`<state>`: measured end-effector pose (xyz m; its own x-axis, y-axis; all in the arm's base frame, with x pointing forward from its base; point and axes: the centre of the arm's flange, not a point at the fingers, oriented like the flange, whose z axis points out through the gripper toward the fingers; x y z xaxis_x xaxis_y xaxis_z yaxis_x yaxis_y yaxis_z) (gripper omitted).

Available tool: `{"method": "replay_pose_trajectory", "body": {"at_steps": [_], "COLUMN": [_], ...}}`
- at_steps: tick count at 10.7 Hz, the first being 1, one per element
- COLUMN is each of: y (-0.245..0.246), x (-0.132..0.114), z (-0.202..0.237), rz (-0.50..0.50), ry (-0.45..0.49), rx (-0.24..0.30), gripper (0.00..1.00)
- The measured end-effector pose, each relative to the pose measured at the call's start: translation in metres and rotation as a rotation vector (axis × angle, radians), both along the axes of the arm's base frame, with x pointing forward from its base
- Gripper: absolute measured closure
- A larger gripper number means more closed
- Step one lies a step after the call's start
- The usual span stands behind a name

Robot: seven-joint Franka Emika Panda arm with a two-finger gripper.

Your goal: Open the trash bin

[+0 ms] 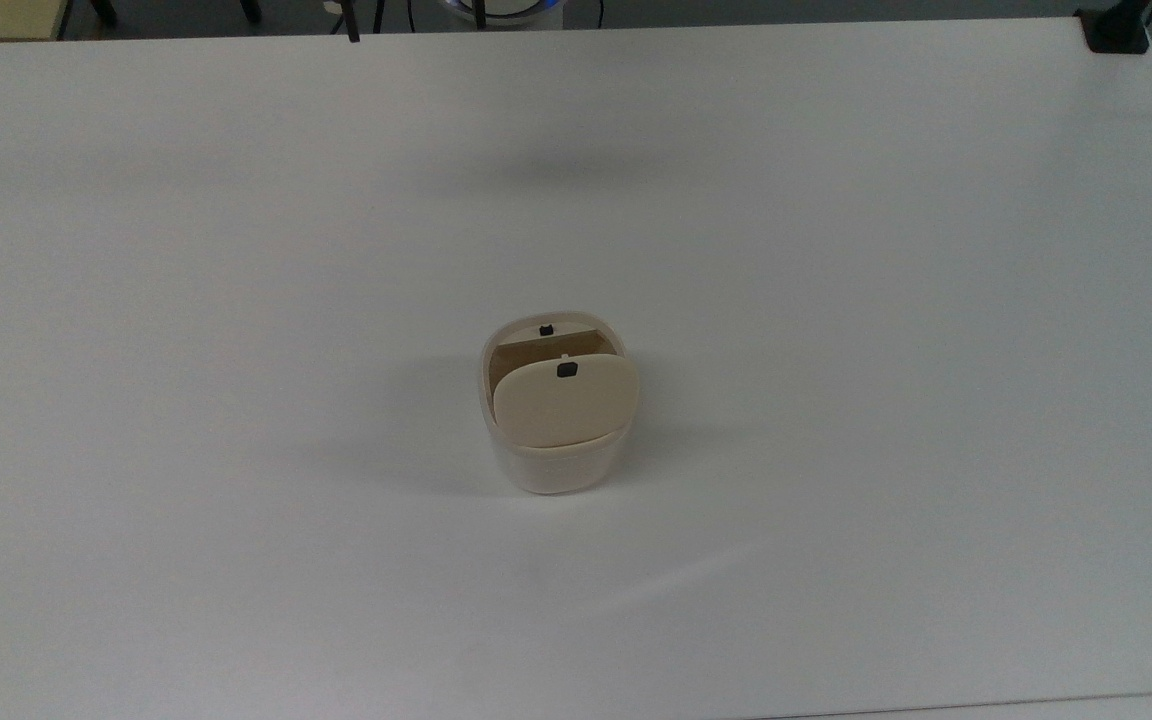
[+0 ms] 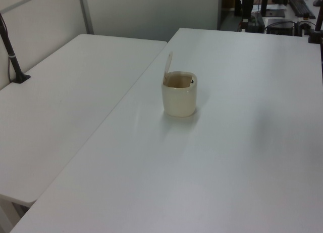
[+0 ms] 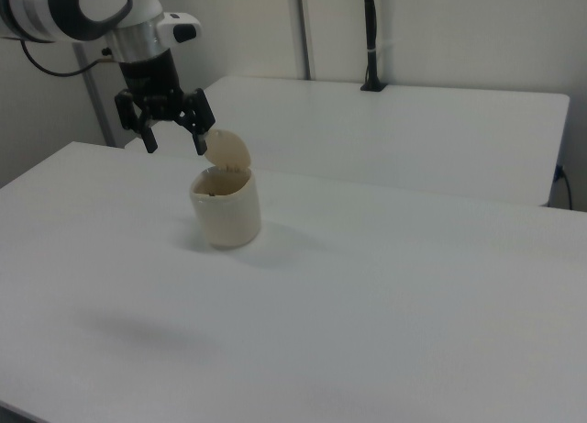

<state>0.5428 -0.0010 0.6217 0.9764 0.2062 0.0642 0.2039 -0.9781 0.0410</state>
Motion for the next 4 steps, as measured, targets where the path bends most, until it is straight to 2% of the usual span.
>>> {"method": "replay_pose_trajectory", "body": {"at_steps": [4], "y": [0.0004], "x": [0.0001], "z": [0.0015], "rz": [-0.093], "ry": [-0.006], "rx": [0.007], "gripper": [0.00]}}
